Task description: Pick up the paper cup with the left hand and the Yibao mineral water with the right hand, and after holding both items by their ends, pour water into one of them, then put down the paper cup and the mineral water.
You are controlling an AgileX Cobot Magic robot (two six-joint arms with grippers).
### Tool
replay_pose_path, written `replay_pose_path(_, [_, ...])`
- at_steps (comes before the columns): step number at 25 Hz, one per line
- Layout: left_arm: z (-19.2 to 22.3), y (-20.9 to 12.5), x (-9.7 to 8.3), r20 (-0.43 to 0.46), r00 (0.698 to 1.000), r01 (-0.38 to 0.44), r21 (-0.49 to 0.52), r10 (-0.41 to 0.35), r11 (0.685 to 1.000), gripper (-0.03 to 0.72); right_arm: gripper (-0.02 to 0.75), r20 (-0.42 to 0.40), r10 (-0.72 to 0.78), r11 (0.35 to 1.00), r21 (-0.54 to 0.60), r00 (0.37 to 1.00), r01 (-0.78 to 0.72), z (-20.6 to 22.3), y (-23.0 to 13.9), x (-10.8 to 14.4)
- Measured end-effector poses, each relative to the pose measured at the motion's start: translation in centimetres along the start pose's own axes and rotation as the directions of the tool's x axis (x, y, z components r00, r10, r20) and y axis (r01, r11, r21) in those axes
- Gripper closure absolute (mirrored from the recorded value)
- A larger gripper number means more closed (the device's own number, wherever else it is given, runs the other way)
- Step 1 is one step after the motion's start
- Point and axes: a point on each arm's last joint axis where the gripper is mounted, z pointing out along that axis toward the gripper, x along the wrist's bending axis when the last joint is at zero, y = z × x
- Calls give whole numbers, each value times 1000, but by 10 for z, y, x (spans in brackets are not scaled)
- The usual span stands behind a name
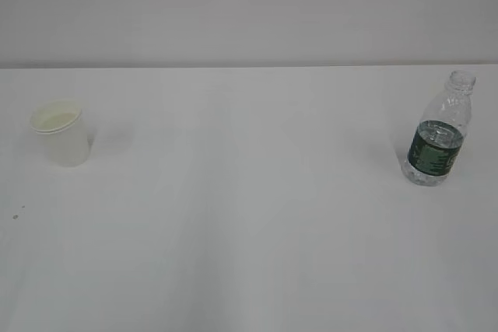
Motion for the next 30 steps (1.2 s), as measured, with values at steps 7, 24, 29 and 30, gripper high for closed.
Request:
replay_pose_path(7, [0,0,0,-2,1000,-2,0,2,1000,191,132,94,29,1000,6,995,-30,0,-1,-9])
replay_pose_path(24, [0,0,0,-3,1000,-4,-2,4,1000,166,167,102,36,999,6,994,-37,0,-1,-9])
replay_pose_path(29, [0,0,0,-3,1000,-4,-2,4,1000,168,177,103,36,999,6,994,-37,0,-1,-9])
replay_pose_path(30, [0,0,0,-3,1000,-4,-2,4,1000,168,178,103,36,999,6,994,-37,0,-1,-9])
